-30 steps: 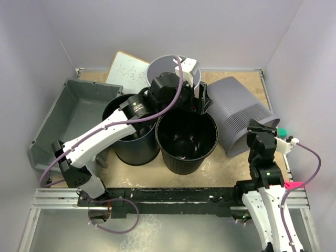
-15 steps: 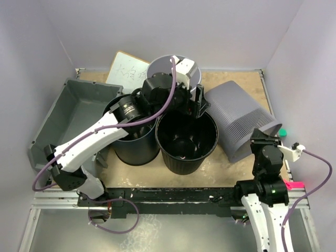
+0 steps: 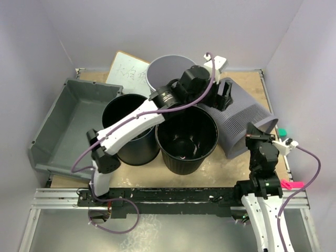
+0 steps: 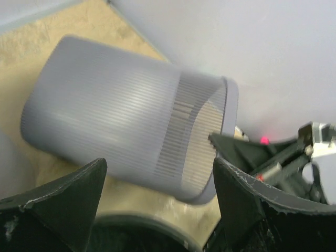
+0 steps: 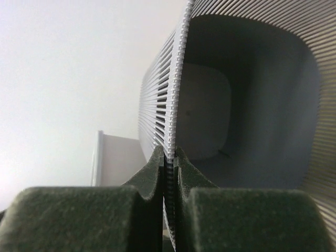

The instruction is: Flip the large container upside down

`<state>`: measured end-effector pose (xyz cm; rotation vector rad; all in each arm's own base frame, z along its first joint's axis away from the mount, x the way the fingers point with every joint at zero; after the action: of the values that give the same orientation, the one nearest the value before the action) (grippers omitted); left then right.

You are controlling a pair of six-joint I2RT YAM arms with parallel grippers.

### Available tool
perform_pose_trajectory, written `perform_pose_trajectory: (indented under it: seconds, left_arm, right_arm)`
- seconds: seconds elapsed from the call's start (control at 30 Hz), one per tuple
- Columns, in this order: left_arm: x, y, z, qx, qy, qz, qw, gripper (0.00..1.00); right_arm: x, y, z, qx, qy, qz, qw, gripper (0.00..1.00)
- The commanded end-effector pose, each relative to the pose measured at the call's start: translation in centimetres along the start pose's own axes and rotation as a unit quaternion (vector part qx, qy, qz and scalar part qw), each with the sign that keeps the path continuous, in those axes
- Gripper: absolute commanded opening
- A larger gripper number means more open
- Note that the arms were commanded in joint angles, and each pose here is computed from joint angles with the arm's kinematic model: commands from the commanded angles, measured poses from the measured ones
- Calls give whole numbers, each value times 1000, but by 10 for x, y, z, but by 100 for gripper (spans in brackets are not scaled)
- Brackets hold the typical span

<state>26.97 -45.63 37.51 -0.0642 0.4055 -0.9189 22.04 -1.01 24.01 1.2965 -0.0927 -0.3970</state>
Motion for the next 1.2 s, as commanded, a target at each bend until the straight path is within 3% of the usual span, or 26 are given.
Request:
perform_pose_trajectory:
  seconds: [0.0, 0.13, 0.43, 0.67, 0.83, 1.17]
  left_arm:
    - [21, -8, 40, 19, -51, 1, 999, 79]
    - [49, 1, 44, 24, -70, 14, 997, 79]
    - [63, 37, 55, 10, -100, 17, 995, 79]
    - [96, 81, 50, -22, -102, 10, 994, 79]
    - [118, 81, 36, -30, -93, -31, 995, 79]
    - [118, 99, 41, -9, -104, -14, 994, 79]
  right_arm:
    - [9, -16, -10, 70, 3, 9, 997, 0]
    - [15, -19, -16, 157, 2, 73, 985, 0]
    - [22, -34, -26, 257, 15, 125, 958, 0]
    - [18, -34, -18, 241, -4, 125, 962, 0]
    - [20, -31, -16, 255, -7, 133, 958, 0]
    - [23, -27, -17, 305, 2, 178, 936, 0]
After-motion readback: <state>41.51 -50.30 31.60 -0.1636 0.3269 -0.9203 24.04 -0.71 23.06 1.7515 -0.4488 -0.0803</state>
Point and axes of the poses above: each gripper's point midway between its finger pads, its own x axis out along the fingers, its own y axis along the line the jaws close on, z = x × y, the point moved 2 cm from there along -x, back along the fingers, and after that the axes turned 7 degrees about x, right-handed, at the moved point
